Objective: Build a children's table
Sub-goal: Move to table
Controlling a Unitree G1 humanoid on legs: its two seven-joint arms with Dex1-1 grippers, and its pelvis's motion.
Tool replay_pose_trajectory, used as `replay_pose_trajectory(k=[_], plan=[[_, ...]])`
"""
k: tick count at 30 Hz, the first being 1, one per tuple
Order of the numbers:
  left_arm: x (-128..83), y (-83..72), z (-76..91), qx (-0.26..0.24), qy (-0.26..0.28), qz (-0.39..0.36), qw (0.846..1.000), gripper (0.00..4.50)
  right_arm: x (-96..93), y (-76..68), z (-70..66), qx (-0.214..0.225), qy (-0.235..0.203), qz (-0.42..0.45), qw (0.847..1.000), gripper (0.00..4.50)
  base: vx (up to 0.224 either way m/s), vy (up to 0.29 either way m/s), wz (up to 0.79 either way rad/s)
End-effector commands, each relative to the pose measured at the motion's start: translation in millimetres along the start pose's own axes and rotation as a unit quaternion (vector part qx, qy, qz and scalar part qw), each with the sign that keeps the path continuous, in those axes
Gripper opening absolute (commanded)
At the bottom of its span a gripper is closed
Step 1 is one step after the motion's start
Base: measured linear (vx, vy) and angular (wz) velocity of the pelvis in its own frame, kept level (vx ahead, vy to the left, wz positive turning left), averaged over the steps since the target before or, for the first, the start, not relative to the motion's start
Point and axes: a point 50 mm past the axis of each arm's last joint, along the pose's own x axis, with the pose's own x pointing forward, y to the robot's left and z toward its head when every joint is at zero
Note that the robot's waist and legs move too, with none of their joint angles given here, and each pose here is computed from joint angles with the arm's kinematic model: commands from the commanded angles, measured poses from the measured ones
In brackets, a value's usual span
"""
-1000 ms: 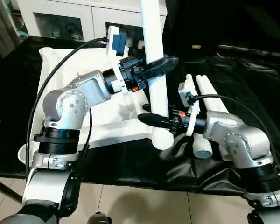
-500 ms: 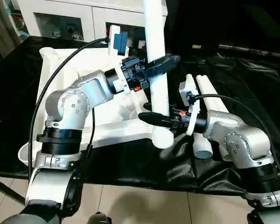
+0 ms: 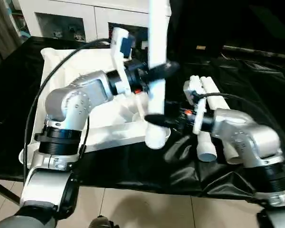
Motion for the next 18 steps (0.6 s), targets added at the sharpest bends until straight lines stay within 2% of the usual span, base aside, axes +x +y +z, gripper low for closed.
replay_pose_trajectory(k=[1, 18], plan=[[6, -6.8, 8.5, 0.022, 0.007, -0.019, 1.000, 1.79, -0.7, 1.2, 1.5, 0.003, 0.009, 0.013, 1.000, 3.18, 0.000, 0.000, 0.00], [8, -12.6, 6.0, 0.022, 0.017, -0.048, 0.998, 1.79, 2.8, 1.4, -8.8, 0.020, 0.039, 0.018, 0.999, 3.18, 0.000, 0.000, 0.00]])
